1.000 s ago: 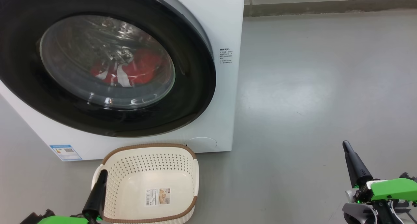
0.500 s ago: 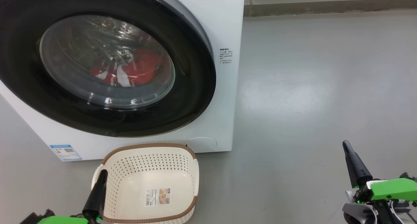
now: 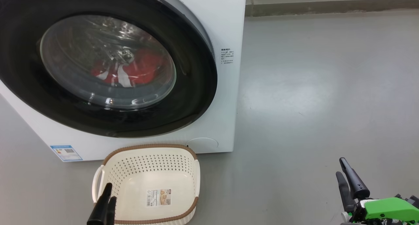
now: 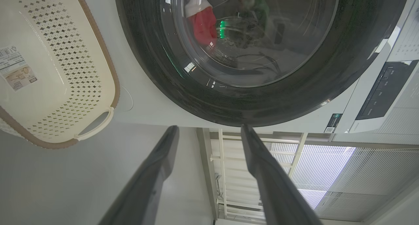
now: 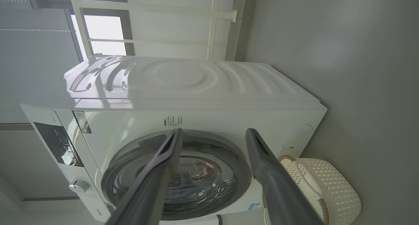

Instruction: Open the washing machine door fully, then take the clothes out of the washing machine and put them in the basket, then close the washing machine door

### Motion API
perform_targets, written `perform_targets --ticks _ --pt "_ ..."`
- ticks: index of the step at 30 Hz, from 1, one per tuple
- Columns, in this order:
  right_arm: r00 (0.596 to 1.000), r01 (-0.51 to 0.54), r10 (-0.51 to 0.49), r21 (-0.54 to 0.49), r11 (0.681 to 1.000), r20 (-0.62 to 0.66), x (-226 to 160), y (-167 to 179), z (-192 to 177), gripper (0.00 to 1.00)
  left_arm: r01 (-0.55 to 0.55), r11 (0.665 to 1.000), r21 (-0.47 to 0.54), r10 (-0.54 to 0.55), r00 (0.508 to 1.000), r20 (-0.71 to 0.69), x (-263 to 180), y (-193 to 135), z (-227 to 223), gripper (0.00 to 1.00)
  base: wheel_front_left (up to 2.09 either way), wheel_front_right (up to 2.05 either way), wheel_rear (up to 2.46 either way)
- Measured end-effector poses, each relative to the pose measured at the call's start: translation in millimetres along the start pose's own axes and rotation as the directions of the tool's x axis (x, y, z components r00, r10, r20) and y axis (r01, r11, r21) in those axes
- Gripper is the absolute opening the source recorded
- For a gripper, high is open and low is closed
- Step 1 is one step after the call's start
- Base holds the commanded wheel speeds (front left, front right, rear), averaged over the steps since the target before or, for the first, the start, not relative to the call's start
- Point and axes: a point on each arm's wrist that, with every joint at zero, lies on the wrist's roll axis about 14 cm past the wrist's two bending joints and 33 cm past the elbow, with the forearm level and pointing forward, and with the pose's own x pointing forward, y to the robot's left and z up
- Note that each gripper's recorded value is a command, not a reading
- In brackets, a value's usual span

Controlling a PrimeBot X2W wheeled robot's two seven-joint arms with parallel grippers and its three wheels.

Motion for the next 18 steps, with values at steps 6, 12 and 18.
perform_targets --ticks 6,12,18 --pt "1.000 -0.008 0.008 -0.014 1.000 0.008 0.6 2.8 0.4 1.00 0.007 1.000 0.022 -0.007 1.000 0.012 0.0 -2.6 1.1 1.00 0.00 0.00 0.00" --pt "1.000 -0.012 0.013 -0.069 0.998 0.014 1.3 5.2 2.0 1.00 0.016 0.997 0.073 -0.017 1.000 0.022 0.4 -6.4 2.4 1.00 0.00 0.00 0.00" --pt "1.000 -0.011 0.013 -0.117 0.993 0.010 1.5 5.4 -0.7 1.00 0.021 0.987 0.158 -0.026 0.999 0.029 0.8 -9.9 3.4 1.00 0.00 0.00 0.00"
